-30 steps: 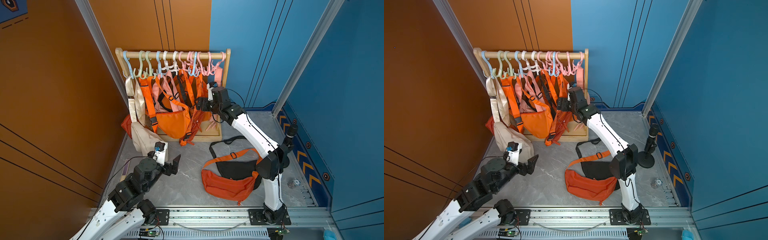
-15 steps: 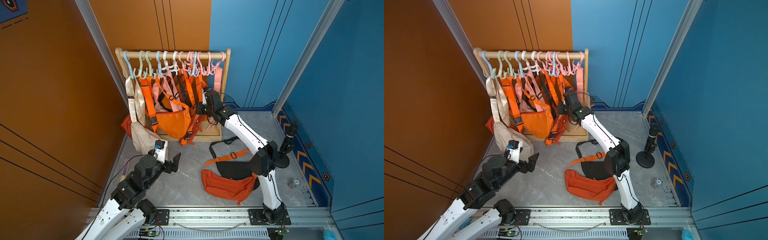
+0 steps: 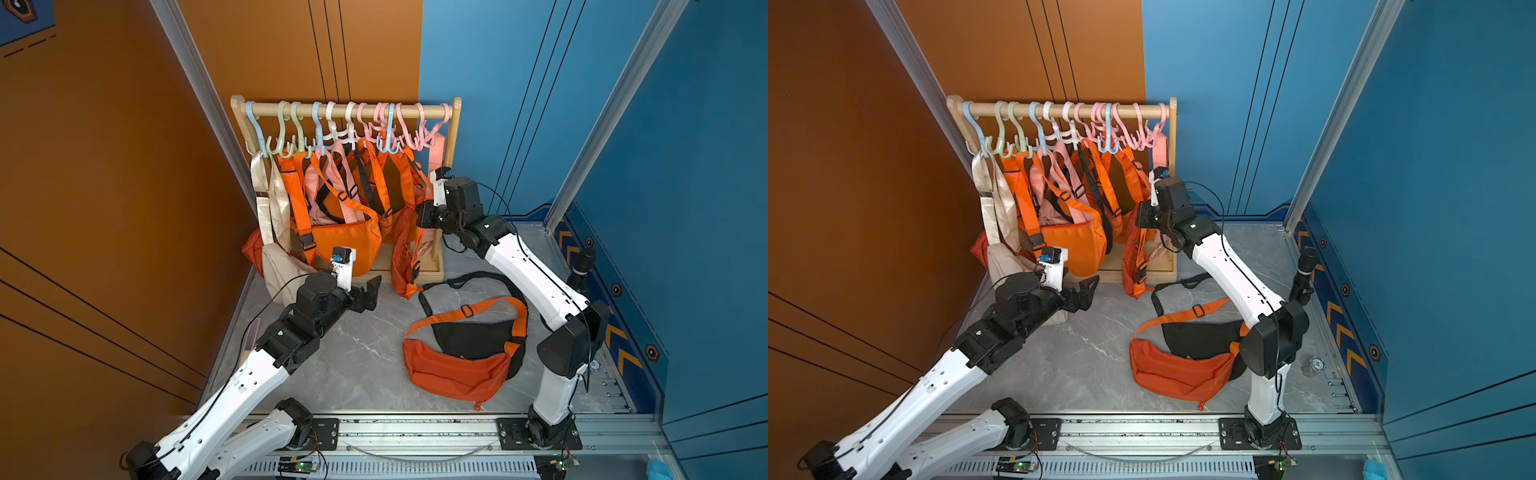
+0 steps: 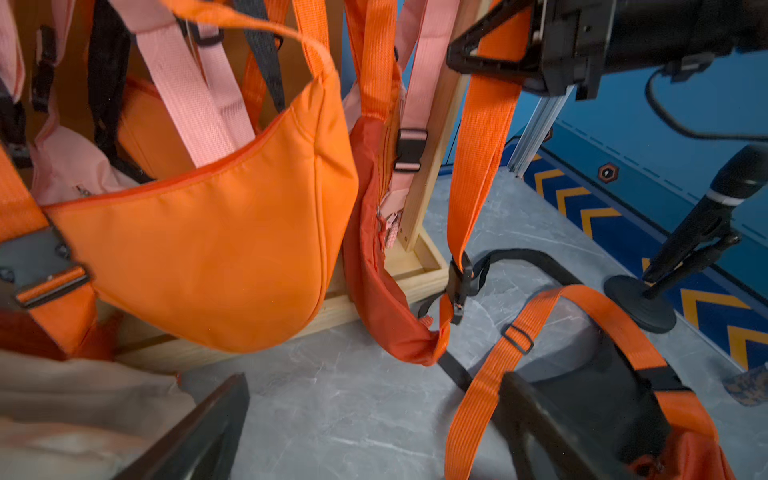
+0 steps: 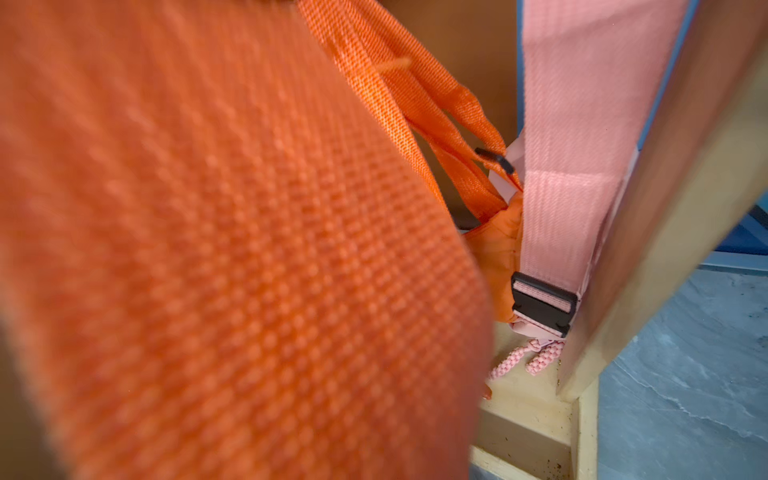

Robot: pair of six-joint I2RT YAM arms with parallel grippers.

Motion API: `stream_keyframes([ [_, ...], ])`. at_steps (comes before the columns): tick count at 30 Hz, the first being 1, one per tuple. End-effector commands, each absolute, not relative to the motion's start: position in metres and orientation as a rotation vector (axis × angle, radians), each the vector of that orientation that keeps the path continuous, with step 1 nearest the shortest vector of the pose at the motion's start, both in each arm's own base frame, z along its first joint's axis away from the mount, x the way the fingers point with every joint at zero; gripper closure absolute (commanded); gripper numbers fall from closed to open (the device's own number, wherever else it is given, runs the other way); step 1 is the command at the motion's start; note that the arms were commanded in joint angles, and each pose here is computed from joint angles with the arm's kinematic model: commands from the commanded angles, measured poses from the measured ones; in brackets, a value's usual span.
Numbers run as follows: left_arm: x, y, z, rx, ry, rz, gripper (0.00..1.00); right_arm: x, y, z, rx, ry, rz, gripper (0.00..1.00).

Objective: Take the bag off the hook
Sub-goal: Pick up the bag from the hook.

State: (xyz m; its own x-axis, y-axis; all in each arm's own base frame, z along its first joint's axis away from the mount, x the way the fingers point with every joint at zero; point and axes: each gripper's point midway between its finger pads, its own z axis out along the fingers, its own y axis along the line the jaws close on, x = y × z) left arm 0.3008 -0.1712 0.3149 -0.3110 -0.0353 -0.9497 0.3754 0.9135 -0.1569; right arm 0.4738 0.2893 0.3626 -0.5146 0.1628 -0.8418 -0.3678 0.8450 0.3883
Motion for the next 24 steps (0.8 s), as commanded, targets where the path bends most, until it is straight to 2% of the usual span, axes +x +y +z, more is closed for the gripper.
stream_keyframes([
  [1, 0.317, -0.187, 0.360, 0.243, 1.713, -0.458, 0.05, 0.473, 0.274, 0.367, -0.177, 2.003, 0.657, 1.00],
  [10, 0.384, -0.235, 0.390, 0.287, 1.618, -0.436, 0.07, 0.487, 0.219, 0.369, -0.084, 2.006, 0.651, 1.00],
  [24, 0.488, -0.279, 0.409, 0.309, 1.536, -0.413, 0.10, 0.495, 0.192, 0.377, -0.040, 1.946, 0.735, 1.00],
])
